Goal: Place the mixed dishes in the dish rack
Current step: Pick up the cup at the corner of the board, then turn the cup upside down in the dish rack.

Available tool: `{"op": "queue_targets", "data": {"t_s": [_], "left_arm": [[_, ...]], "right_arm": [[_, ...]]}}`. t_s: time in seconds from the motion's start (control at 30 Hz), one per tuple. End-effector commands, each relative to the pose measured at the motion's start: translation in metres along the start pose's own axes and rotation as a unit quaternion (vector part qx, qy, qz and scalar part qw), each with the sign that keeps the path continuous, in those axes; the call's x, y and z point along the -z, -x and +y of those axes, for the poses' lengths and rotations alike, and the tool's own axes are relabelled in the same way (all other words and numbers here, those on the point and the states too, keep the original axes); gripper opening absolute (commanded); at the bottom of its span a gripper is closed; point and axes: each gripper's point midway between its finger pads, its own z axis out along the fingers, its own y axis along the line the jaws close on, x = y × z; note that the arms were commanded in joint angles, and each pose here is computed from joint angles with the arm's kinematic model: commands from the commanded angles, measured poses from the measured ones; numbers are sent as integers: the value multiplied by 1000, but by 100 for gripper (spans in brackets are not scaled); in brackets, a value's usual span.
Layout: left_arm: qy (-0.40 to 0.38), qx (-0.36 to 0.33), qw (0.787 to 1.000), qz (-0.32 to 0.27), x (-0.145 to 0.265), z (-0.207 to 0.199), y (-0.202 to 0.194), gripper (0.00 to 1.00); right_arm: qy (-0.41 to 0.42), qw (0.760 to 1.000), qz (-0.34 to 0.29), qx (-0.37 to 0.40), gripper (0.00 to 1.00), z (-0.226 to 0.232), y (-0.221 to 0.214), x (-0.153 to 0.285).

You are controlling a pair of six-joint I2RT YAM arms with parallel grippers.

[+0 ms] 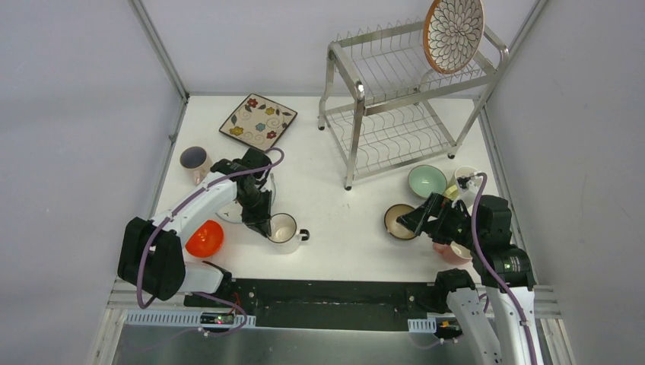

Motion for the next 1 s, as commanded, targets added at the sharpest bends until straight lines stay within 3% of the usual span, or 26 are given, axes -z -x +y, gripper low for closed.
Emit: {"op": "queue_targets", "data": {"t_s": [0.0,0.13,0.23,0.43,0.6,0.73,0.97], "left_arm": [[-49,-23,997,-49,7,-20,17,6],[-93,-50,991,-81,15,-35,25,0],[-126,-80,979,-139,31,-48,38,0],[-186,-152,926,-291,76,-75,66,0],[-208,-216,885,-355,97,-85,71,0],[-232,-265,841,-411,114,-94,68,0],[-249,-351,741,-515,153,-106,60,0]], "right_arm": [[28,999,-3,-17,100,14,4,2],[49,998,3,-31,100,22,3,1],[65,997,8,-40,100,28,3,1],[83,995,17,-59,99,37,5,0],[92,993,18,-65,97,43,6,3],[108,991,27,-77,94,49,7,2],[108,989,33,-97,91,48,12,-11]]}}
